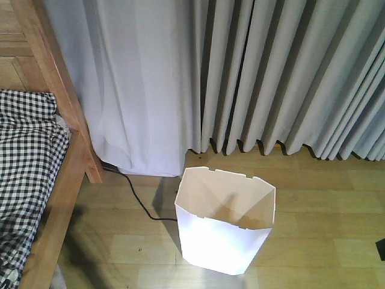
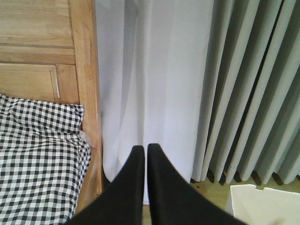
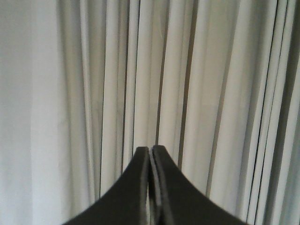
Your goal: Move trash bin to bedside with robot
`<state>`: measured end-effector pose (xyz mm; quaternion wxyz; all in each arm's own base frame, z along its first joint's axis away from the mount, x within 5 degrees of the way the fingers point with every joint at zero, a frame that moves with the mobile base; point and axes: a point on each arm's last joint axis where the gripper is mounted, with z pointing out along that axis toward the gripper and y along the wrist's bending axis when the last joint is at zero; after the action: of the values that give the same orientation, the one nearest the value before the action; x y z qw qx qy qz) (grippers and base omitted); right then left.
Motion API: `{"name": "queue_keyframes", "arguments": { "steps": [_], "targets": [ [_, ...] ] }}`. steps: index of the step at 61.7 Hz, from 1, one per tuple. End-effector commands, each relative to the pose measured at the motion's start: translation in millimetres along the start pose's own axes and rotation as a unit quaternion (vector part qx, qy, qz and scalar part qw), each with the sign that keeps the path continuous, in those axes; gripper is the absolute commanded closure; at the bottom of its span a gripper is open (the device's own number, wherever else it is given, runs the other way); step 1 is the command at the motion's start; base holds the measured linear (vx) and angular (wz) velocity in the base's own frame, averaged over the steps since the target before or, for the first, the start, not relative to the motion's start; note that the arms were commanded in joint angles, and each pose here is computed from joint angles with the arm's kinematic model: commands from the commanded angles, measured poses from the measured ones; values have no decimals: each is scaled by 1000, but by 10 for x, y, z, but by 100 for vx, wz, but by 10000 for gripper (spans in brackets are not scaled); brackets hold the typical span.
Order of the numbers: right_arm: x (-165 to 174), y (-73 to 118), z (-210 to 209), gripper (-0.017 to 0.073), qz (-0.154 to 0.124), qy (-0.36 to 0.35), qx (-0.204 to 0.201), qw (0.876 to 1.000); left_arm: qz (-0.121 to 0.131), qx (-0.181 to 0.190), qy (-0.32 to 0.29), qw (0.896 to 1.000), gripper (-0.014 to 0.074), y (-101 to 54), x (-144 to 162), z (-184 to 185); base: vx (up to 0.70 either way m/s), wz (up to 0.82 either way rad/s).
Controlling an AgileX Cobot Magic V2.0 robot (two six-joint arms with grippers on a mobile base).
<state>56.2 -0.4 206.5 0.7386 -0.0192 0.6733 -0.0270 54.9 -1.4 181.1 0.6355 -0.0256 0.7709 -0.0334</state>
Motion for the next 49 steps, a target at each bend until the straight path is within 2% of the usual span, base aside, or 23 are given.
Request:
{"name": "queue_keyframes", "arguments": {
  "steps": [1, 49],
  "targets": [
    [-31, 5, -8, 568, -5, -29, -2, 1000, -4, 5, -32, 999, 599, -2, -8, 5, 0, 0],
    [-27, 4, -8, 568, -5, -27, -2, 1000, -4, 5, -32, 999, 599, -2, -8, 5, 0, 0]
  ]
}}
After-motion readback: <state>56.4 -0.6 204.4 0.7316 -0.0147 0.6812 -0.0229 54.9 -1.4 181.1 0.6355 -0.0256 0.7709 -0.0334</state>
